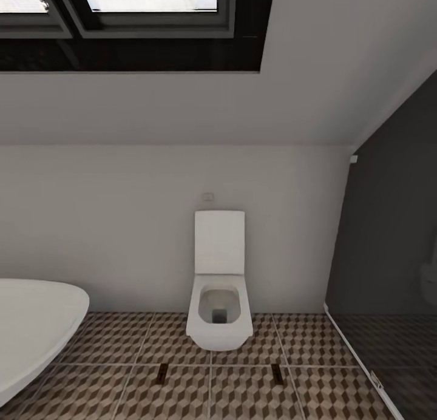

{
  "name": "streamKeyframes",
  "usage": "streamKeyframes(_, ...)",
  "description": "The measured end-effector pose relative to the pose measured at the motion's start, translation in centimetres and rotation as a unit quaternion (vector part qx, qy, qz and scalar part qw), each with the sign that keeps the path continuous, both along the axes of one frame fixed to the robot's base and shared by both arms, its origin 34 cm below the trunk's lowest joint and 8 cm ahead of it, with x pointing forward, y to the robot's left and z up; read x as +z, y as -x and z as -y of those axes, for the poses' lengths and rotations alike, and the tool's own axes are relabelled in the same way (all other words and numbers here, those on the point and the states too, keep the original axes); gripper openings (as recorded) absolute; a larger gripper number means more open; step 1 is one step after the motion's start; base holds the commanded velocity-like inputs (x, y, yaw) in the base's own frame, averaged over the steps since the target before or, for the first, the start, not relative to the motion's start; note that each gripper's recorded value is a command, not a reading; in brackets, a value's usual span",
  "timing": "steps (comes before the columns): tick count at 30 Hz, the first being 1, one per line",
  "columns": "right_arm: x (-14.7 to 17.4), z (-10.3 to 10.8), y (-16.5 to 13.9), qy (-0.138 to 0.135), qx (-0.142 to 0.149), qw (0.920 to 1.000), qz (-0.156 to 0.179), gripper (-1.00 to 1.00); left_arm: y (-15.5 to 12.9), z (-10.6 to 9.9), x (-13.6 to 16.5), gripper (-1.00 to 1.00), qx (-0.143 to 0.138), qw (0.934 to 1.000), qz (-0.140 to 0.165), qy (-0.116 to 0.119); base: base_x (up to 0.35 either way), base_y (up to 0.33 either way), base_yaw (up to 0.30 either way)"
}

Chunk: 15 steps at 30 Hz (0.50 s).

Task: Take the four mousetraps from the cabinet in the bathroom and place them on the bathroom floor. Make sure all four end up on the same floor surface, and ensure that at least two of them are either under or directly next to the same bathroom sink.

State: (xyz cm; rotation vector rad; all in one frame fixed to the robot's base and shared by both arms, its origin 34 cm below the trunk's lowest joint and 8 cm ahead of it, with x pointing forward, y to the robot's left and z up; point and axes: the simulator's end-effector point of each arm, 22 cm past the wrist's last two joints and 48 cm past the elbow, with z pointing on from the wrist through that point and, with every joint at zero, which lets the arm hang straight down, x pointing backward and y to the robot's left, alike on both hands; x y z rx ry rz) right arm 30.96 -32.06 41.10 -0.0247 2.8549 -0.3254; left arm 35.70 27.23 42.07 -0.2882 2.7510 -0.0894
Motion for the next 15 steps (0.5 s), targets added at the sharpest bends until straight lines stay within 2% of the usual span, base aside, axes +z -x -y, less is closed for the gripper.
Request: streamKeyframes(15, 2.3, -0.3, 1.6, -0.002, 0.003, 1.0000, 0.005, 1.00, 1.7, 0.1, 2.1, 1.00, 0.000, 1.0000, -0.010, 0.000, 0.000, 0.000, 0.000)
